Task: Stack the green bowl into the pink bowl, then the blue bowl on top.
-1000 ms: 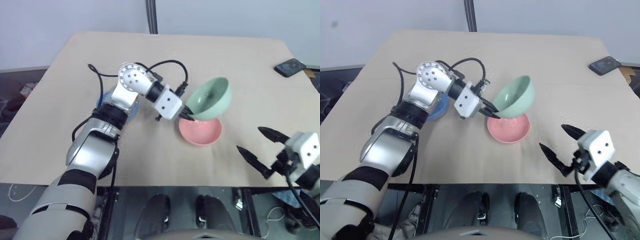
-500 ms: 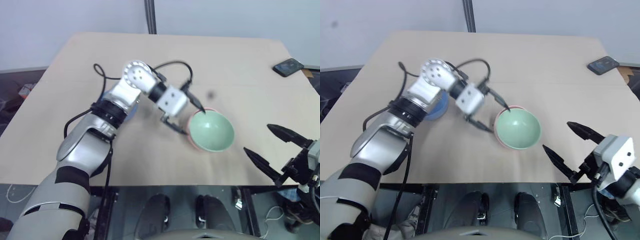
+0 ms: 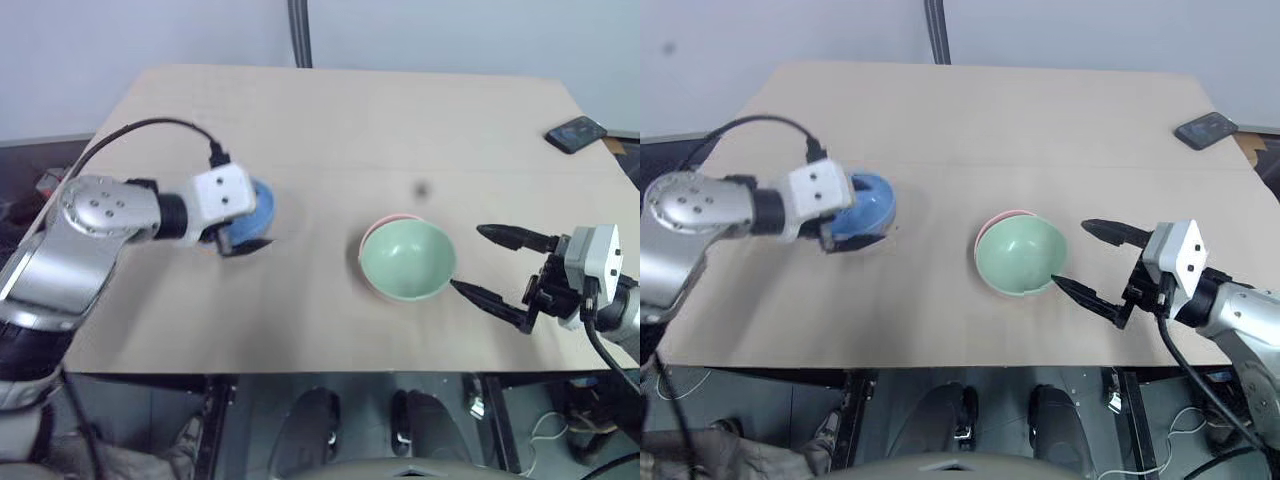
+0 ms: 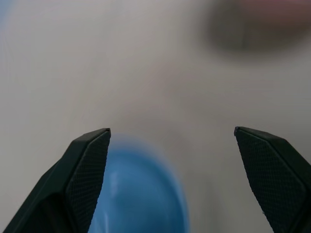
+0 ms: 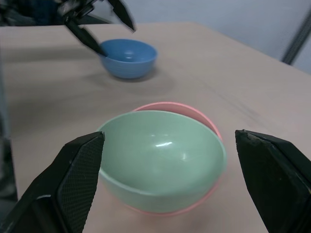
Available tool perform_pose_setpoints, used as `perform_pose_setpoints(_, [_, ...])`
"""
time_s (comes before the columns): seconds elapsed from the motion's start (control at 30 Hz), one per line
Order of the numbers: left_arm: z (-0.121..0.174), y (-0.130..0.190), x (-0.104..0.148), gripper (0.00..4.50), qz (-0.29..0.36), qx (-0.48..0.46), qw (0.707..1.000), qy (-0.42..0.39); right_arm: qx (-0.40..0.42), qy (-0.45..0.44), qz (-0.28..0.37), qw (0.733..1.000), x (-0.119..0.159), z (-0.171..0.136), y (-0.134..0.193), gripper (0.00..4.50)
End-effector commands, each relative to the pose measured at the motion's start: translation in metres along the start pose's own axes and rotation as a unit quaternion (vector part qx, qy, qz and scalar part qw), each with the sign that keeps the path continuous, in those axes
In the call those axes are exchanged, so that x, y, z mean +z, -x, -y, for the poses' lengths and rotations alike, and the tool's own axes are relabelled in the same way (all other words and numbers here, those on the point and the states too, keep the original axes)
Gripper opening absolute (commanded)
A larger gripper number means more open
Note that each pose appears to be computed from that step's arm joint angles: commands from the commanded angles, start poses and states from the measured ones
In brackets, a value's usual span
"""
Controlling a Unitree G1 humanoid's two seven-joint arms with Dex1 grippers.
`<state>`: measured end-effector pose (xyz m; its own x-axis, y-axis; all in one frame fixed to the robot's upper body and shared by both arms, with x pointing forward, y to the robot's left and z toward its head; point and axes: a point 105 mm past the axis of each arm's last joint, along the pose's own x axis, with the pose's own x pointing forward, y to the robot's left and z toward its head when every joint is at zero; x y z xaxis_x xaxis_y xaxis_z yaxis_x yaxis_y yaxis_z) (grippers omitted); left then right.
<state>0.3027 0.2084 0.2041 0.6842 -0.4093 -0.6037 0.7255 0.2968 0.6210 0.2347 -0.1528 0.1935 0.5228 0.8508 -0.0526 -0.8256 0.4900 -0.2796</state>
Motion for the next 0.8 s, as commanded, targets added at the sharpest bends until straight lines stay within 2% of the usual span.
perform_pose_setpoints(0.03, [-0.003, 0.013, -0.010, 4.31, -0.067, 0.066, 0.995, -0.016, 0.043, 0.018, 0.016, 0.999, 0.003, 0.001, -0.009, 4.50])
perform_pose_setpoints(0.2, [0.001, 0.004, -0.025, 4.31, -0.116, 0.106, 0.987, -0.024, 0.085, 0.046, 0.046, 0.994, 0.011, 0.001, -0.022, 4.50])
perform_pose_setpoints(0.37, [-0.004, -0.008, -0.029, 4.31, -0.132, 0.129, 0.982, -0.030, 0.108, 0.061, 0.062, 0.990, 0.017, -0.001, -0.033, 4.50])
perform_pose_setpoints(0.57, [-0.002, -0.030, -0.030, 4.31, -0.132, 0.114, 0.983, -0.053, 0.115, 0.066, 0.073, 0.988, 0.019, -0.004, -0.045, 4.50])
perform_pose_setpoints(0.6, [-0.001, -0.033, -0.028, 3.80, -0.127, 0.109, 0.984, -0.058, 0.113, 0.067, 0.073, 0.989, 0.019, -0.004, -0.045, 4.50])
perform_pose_setpoints(0.63, [0.000, -0.035, -0.027, 3.56, -0.124, 0.104, 0.985, -0.062, 0.112, 0.067, 0.072, 0.989, 0.018, -0.004, -0.046, 4.50])
perform_pose_setpoints(0.67, [0.000, -0.037, -0.025, 3.03, -0.121, 0.102, 0.986, -0.062, 0.110, 0.067, 0.071, 0.989, 0.018, -0.004, -0.046, 4.50])
perform_pose_setpoints(0.7, [0.000, -0.038, -0.024, 2.70, -0.119, 0.100, 0.986, -0.063, 0.109, 0.068, 0.070, 0.989, 0.017, -0.004, -0.045, 4.50])
perform_pose_setpoints(0.8, [0.001, -0.040, -0.023, 1.18, -0.114, 0.092, 0.987, -0.063, 0.101, 0.069, 0.067, 0.990, 0.016, -0.003, -0.044, 4.50])
